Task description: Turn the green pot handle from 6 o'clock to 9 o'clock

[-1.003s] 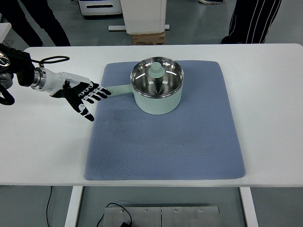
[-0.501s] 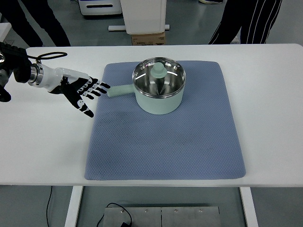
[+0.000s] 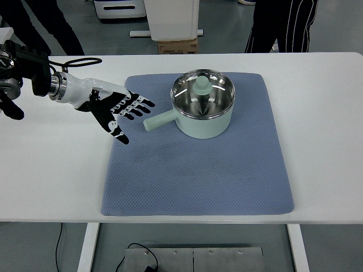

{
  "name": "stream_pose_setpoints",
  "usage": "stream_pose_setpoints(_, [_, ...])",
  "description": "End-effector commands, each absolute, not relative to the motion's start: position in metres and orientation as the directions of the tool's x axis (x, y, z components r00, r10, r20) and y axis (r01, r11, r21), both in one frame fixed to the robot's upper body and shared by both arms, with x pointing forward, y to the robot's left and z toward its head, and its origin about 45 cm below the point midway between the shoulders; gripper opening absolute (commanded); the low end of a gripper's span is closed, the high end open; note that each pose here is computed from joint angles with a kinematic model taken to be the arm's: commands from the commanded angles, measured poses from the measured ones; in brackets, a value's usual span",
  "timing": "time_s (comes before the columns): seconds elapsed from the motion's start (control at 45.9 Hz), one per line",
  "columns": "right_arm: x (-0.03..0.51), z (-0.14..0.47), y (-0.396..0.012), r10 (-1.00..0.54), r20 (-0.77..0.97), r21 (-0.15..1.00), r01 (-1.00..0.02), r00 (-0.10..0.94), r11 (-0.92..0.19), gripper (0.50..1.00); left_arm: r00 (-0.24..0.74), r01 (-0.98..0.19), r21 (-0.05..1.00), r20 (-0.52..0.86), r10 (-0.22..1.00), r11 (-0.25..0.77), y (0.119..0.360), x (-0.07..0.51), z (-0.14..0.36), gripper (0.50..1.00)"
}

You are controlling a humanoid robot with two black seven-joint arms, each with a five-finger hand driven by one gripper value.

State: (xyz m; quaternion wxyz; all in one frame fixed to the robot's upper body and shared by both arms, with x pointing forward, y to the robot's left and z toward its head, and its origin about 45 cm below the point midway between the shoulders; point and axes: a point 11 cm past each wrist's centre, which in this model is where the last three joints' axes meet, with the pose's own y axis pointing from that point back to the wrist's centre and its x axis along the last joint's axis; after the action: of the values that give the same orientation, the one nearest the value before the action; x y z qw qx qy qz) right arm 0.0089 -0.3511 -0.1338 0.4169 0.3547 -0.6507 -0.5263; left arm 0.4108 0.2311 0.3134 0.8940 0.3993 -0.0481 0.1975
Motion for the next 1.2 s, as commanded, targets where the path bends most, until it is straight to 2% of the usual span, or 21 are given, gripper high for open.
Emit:
stream_pose_setpoints(0.0, [0.009, -0.134, -0.351, -0.900, 0.169, 0.981, -0.023, -0.401, 0.194, 1.000, 0.915, -0.397, 0.692, 0.250, 0.316, 0.603, 0.231, 0.412, 0.317, 1.000])
stream_pose_setpoints(0.262, [0.009, -0.134, -0.351, -0.901, 0.169, 0.981, -0.023, -0.399, 0.194, 1.000, 0.903, -0.421, 0.580, 0.193, 0.385, 0.698, 0.215, 0.420, 0.353, 1.000])
stream_pose_setpoints(0.283, [0.009, -0.134, -0.351, -0.900, 0.169, 0.981, -0.023, -0.401, 0.194, 1.000, 0.895, -0.436, 0.531, 0.170, 0.412, 0.727, 0.211, 0.425, 0.366, 1.000])
stream_pose_setpoints(0.327, [0.009, -0.134, -0.351, -0.900, 0.169, 0.981, -0.023, -0.401, 0.194, 1.000, 0.890, -0.444, 0.503, 0.155, 0.429, 0.741, 0.209, 0.428, 0.371, 1.000])
stream_pose_setpoints(0.61, [0.009, -0.134, -0.351, -0.900, 0.169, 0.981, -0.023, -0.401, 0.194, 1.000, 0.830, -0.507, 0.338, -0.057, 0.555, 0.793, 0.221, 0.445, 0.377, 1.000])
stream_pose_setpoints(0.741, [0.009, -0.134, -0.351, -0.901, 0.169, 0.981, -0.023, -0.399, 0.194, 1.000, 0.777, -0.571, 0.234, -0.154, 0.610, 0.787, 0.234, 0.459, 0.381, 1.000])
stream_pose_setpoints(0.959, [0.009, -0.134, -0.351, -0.900, 0.169, 0.981, -0.023, -0.401, 0.194, 1.000, 0.645, -0.724, 0.061, -0.296, 0.705, 0.687, 0.279, 0.486, 0.380, 1.000])
stream_pose_setpoints(1.177, [0.009, -0.134, -0.351, -0.900, 0.169, 0.981, -0.023, -0.401, 0.194, 1.000, 0.555, -0.803, -0.069, -0.446, 0.702, 0.592, 0.306, 0.496, 0.375, 1.000])
